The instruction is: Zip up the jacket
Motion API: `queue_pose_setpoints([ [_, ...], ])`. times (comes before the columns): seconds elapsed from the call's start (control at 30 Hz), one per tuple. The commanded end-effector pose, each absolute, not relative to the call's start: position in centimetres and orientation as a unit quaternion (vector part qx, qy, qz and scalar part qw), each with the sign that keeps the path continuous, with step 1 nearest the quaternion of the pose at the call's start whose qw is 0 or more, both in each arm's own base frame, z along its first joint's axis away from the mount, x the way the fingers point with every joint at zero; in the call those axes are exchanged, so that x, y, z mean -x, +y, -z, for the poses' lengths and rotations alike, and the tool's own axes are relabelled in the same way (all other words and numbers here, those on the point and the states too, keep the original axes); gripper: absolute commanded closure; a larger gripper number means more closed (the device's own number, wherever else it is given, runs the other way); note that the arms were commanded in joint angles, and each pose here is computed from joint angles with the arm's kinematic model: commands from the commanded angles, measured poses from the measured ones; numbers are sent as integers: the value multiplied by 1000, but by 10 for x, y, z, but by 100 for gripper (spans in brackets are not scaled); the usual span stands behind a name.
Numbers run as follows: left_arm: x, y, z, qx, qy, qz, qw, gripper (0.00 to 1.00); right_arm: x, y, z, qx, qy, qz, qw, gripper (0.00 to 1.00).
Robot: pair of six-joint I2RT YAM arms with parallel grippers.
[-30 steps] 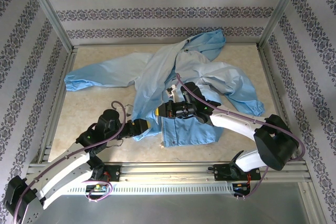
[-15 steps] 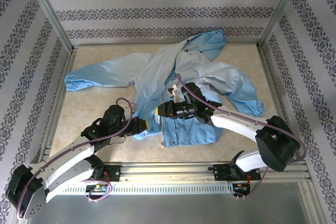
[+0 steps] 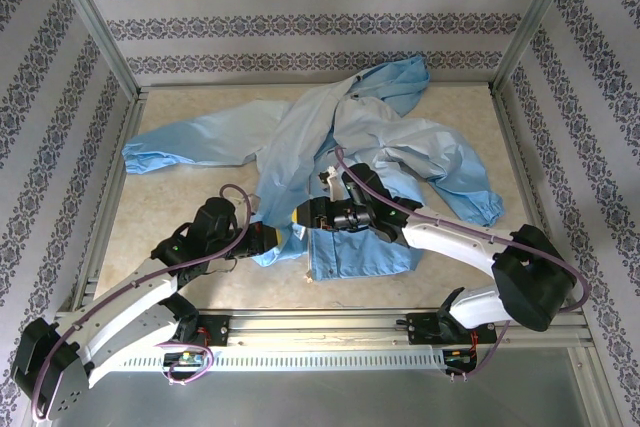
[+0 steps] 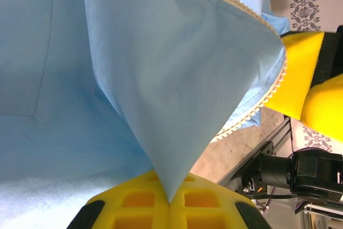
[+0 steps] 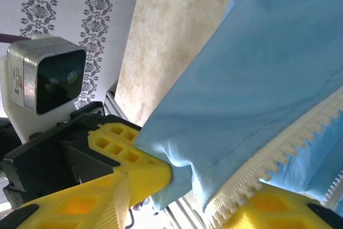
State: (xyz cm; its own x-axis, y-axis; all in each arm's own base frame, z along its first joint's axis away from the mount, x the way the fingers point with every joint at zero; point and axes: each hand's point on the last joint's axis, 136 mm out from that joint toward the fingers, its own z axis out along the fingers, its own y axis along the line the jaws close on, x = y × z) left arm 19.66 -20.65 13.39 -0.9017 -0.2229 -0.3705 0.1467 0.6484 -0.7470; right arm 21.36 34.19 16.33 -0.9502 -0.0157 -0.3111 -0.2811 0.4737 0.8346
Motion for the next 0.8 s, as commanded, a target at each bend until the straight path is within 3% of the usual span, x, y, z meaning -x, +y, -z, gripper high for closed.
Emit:
queue_pose_setpoints([
  [0.0,-200,-206,-150,41,866,446,223,100,-211,338,-155,79,854,-493,143,53],
  [0.6,-208,-206,-153,83,843,486,215,100,-208,340,-156,74,848,-485,200,54],
  [0.67,-208,-207,-154,87,838,493,216,100,-209,341,-157,72,846,-486,206,56],
  [0.77,-207,-208,-153,89,834,501,213,100,-211,344,-154,72,845,-486,209,68],
])
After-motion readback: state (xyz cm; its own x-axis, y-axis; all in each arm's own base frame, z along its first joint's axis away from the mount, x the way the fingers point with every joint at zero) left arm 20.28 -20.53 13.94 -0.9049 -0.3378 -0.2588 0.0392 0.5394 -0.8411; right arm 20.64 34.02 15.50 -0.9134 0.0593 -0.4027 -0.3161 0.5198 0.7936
